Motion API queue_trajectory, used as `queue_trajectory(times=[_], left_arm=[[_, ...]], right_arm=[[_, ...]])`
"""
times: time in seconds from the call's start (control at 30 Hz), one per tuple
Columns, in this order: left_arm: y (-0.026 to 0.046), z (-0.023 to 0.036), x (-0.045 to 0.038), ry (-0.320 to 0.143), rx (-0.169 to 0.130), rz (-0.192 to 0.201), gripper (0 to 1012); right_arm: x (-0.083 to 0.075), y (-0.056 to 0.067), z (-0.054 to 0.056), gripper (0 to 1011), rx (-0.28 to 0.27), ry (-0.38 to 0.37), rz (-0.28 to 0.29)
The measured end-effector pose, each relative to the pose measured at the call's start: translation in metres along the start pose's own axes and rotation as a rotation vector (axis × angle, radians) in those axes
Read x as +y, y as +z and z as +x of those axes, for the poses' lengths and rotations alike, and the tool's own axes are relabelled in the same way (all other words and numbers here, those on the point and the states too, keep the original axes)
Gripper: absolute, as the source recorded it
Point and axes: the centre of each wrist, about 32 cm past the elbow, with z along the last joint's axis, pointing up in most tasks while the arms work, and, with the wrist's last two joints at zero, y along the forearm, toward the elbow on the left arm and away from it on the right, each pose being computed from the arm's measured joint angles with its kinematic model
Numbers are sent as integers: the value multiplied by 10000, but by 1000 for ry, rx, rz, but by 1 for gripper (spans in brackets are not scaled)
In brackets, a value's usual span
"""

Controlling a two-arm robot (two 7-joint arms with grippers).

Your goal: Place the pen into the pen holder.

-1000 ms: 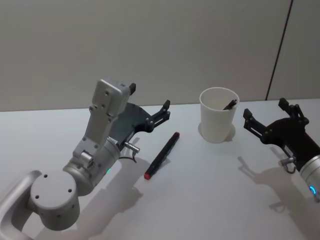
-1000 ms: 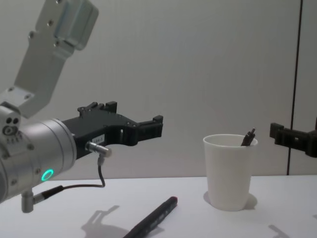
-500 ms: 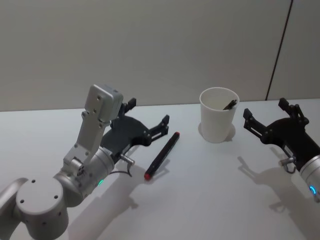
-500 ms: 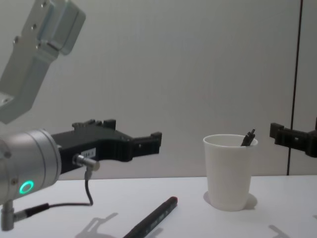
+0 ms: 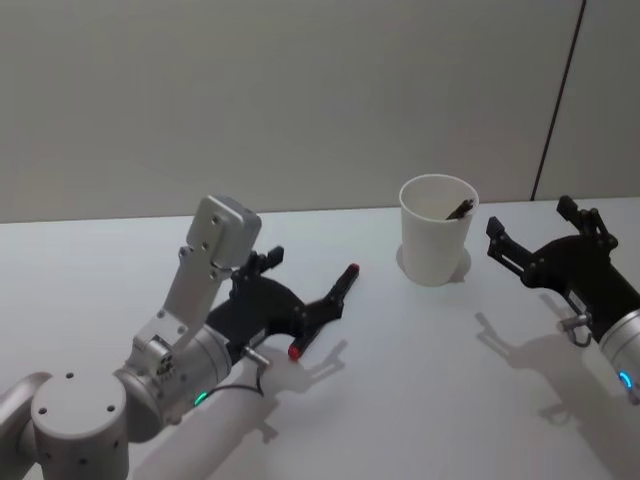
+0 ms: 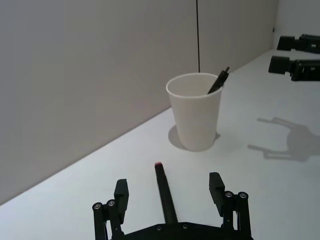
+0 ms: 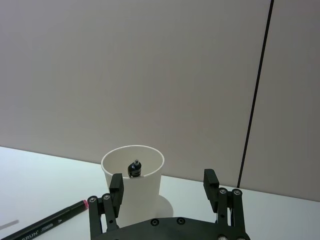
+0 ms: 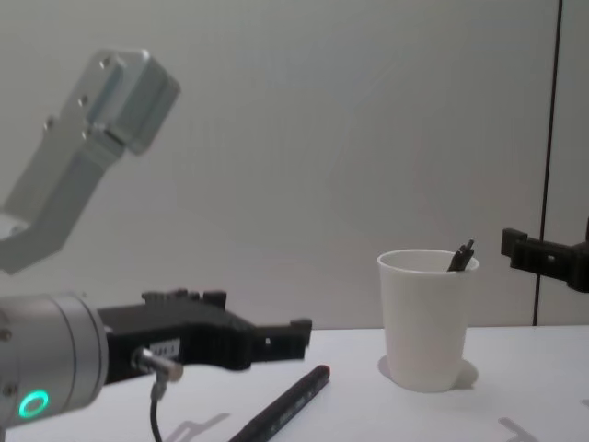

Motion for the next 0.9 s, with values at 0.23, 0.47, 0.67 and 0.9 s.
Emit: queue_trajectory(times=[0.23,0.47,0.67,0.9], left_arm=[[-30,-37,-4,-28,11,66,1003],[-60,-68,-37,-43,20,129,1002],[-76,-87,-80,-45,32,176,1003],[-91,-101,-134,-35,50,220,1003]], right_arm=[[0,0,0,1002,0,0,0],[0,0,0,1002,0,0,0],[0,0,0,1001,0,0,0],[0,0,0,1001,0,0,0]])
